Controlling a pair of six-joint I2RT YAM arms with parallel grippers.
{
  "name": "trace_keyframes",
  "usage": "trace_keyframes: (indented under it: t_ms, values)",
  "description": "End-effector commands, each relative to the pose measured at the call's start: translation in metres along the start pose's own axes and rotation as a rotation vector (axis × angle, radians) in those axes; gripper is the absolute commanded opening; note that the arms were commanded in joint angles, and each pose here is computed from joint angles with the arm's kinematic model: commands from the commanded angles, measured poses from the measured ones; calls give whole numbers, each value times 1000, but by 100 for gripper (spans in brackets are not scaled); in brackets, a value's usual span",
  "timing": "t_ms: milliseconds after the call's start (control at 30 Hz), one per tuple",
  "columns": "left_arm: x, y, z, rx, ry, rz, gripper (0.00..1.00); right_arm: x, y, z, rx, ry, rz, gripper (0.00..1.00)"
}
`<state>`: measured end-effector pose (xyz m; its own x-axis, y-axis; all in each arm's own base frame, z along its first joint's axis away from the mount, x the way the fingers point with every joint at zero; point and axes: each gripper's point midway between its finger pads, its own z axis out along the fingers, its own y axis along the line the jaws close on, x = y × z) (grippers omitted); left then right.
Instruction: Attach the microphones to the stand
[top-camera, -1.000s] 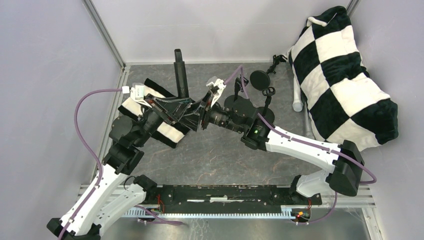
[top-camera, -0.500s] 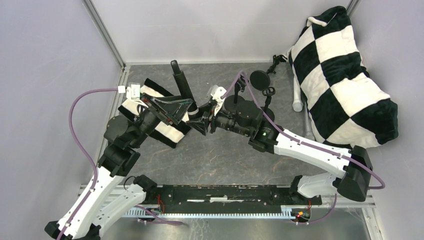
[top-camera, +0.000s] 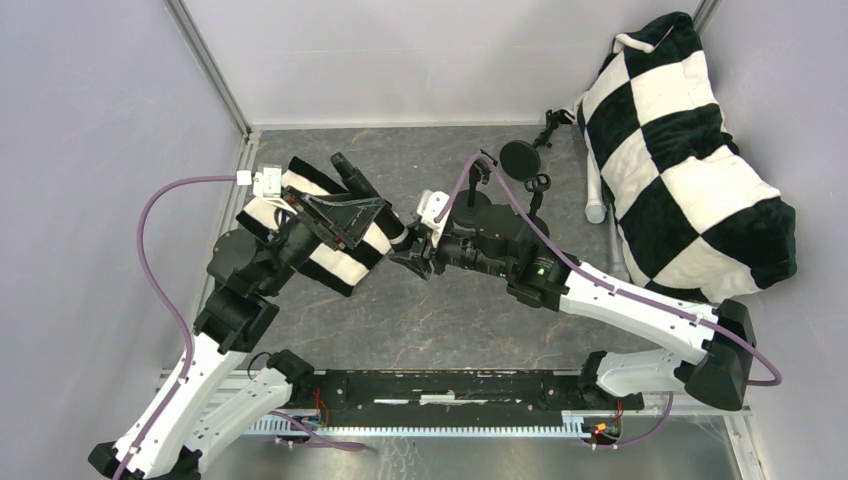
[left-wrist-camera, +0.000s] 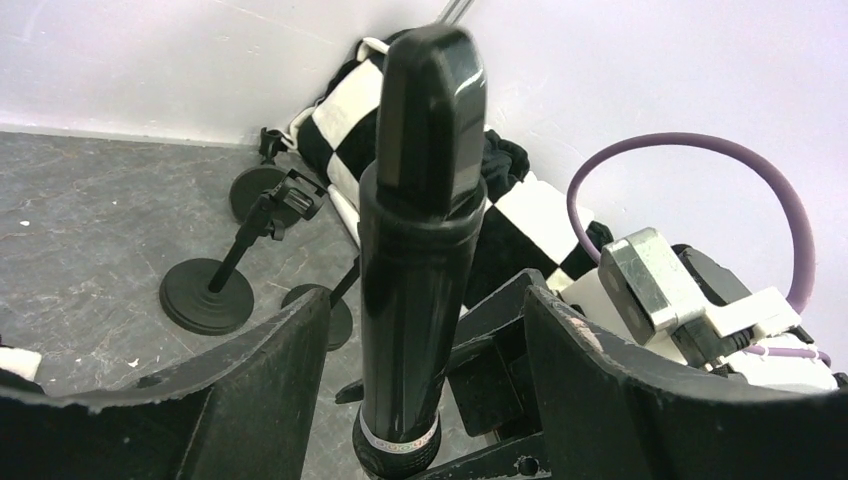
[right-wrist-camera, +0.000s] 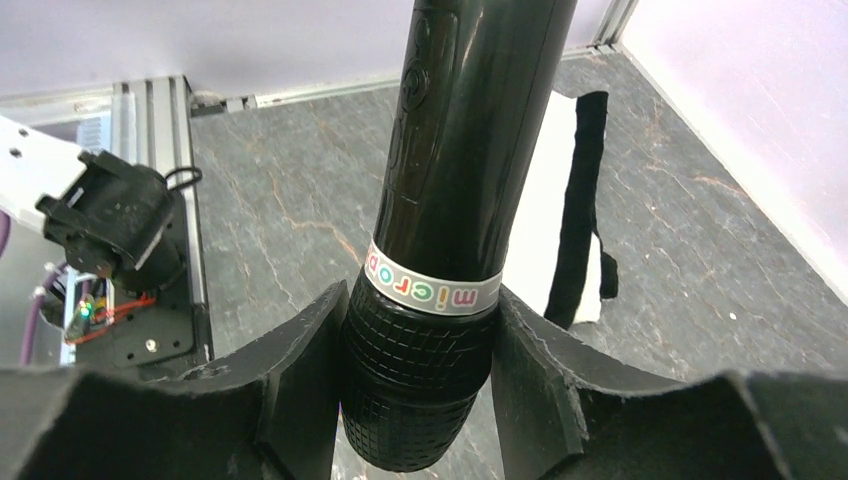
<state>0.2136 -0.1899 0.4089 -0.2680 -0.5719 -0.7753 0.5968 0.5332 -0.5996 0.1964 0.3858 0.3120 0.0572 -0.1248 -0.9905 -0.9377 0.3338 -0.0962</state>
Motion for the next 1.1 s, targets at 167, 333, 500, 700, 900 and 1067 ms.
trace_keyframes:
  t_ms: [167,333,500,700,900,1067]
  values:
    - [-8,-14,-2,43,-1,13,59,-9,-7,-16,14,14,-123,11]
    - [-3,-13,1,44,18,10,35,-12,-10,-19,36,11,-140,15]
    - [1,-11,3,43,32,16,5,-14,-12,-22,46,1,-142,43]
    - [2,-12,3,62,35,36,2,-33,-13,-31,71,-83,-132,90]
    - [5,-11,2,66,38,39,2,-55,-16,-32,87,-151,-121,93]
    - [6,-11,1,67,39,36,2,-57,-24,-16,114,-120,-90,87]
